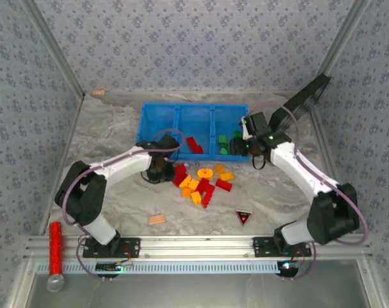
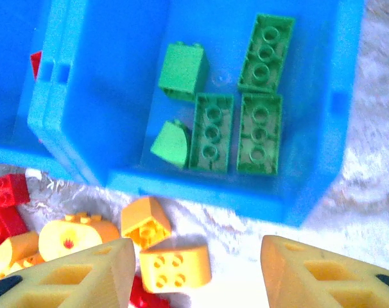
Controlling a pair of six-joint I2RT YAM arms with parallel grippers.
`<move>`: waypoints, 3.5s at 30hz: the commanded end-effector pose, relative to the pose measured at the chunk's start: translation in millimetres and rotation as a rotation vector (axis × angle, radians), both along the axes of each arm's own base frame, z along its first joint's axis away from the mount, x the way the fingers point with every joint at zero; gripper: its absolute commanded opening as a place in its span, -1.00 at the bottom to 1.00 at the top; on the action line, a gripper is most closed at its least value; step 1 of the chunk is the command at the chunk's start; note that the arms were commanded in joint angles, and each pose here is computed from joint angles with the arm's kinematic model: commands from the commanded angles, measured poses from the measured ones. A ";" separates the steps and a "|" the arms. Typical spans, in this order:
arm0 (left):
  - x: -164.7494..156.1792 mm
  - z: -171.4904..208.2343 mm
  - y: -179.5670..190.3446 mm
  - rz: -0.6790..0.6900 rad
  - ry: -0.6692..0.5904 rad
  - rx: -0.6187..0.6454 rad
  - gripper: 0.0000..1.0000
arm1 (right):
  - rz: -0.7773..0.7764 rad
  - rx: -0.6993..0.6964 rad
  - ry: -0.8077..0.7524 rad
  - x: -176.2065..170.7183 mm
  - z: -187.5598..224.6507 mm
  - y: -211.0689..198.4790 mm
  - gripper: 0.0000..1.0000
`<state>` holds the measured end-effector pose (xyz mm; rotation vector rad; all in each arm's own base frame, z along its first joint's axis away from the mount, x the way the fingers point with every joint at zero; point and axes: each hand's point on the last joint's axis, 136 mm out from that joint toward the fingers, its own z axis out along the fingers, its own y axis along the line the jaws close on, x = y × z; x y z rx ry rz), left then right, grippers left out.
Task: Sort the legos into containers by color
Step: Place the lego in the container, then pick up the lego from the center of the table.
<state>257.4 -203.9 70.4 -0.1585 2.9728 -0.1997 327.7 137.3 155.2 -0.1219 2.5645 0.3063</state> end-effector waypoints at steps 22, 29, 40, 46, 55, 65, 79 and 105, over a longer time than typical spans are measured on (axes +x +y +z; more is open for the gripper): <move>145.6 111.5 -233.7 -0.382 -0.383 -0.176 -0.59 | 0.123 0.122 0.014 -112.2 -47.0 13.2 0.25; 142.5 69.6 -263.9 -0.373 -0.314 -0.231 -0.60 | 0.181 0.088 0.053 -118.7 -69.9 26.9 0.25; 111.7 16.5 -282.4 -0.382 -0.166 -0.241 -0.51 | 0.274 0.016 0.058 -114.3 -82.3 46.4 0.28; 103.9 5.0 -281.8 -0.381 -0.131 -0.230 -0.21 | 0.303 -0.033 0.076 -107.5 -89.3 49.3 0.29; 102.9 13.6 -277.0 -0.389 -0.141 -0.221 0.10 | 0.323 -0.097 0.075 -95.5 -96.1 48.5 0.29; 106.4 51.9 -284.4 -0.398 -0.197 -0.299 0.31 | 0.343 -0.085 0.109 -86.5 -104.7 55.7 0.30; 113.9 118.7 -286.1 -0.400 -0.290 -0.415 0.35 | 0.352 -0.097 0.167 -84.3 -120.6 64.0 0.02; 94.8 202.1 -113.5 -0.382 -0.451 -0.268 0.41 | 0.288 -0.038 0.188 -88.7 -62.2 73.4 -0.59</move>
